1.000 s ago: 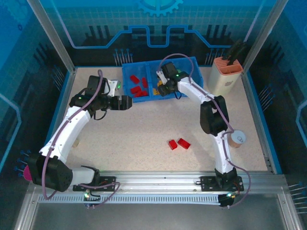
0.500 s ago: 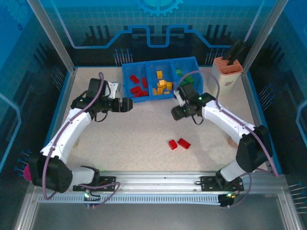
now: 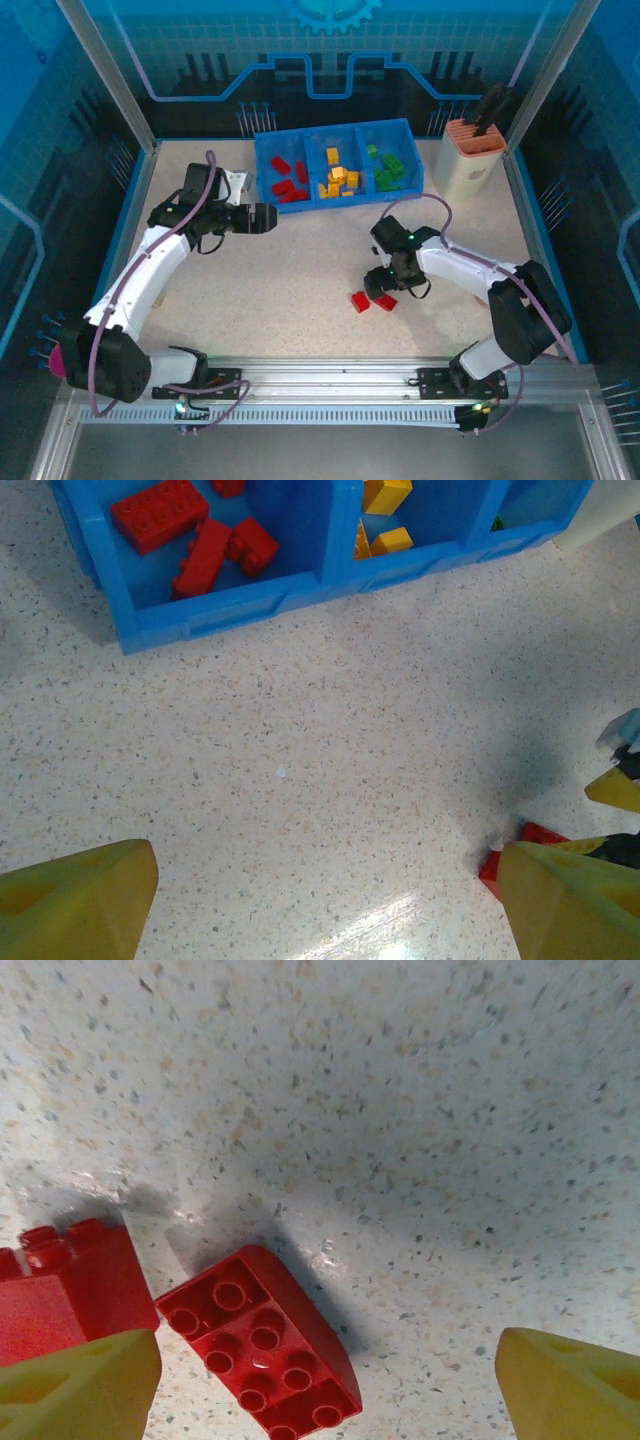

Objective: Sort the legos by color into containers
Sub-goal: Pick up the lego from the bottom-center of the table.

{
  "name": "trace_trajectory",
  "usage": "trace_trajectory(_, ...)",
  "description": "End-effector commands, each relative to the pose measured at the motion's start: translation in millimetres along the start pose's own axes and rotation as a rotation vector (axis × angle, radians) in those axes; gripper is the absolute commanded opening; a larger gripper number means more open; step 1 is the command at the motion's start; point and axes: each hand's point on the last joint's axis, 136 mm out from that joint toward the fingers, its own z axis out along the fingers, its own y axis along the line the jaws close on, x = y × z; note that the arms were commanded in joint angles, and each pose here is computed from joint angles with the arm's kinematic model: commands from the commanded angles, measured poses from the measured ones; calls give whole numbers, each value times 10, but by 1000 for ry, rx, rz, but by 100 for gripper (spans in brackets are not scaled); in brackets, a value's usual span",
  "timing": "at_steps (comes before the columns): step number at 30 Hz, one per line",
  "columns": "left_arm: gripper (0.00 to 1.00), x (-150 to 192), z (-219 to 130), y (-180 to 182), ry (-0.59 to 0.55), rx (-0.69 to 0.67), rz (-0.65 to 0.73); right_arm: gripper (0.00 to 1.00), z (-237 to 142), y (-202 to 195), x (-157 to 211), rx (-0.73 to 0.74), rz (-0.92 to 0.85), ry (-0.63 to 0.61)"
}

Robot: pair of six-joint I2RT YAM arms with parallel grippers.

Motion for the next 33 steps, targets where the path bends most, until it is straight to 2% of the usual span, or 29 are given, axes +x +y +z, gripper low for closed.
trace_trajectory(1,89,-22,-60,-48,-23,28,-5,88,93,121,87,-29,-14,33)
trace_trajectory(8,90,-14,-31,-46,-17,33,-10,84,219,121,160,19,-41,66)
trace_trajectory(18,90,-11,-17,-39,-13,31,-9,59,392,123,271,50,-46,141)
trace_trajectory(22,90,-7,-9,-38,-12,32,-8,45,402,153,299,50,-44,159)
trace_trajectory(28,90,-29,-74,-56,-34,31,5,35,277,165,280,61,-44,146)
trace_trajectory(30,90,-17,-83,-43,-32,22,6,33,176,188,180,53,-57,113)
trace_trajectory(33,90,-24,-70,-18,-24,8,10,31,-107,219,-157,73,-114,30)
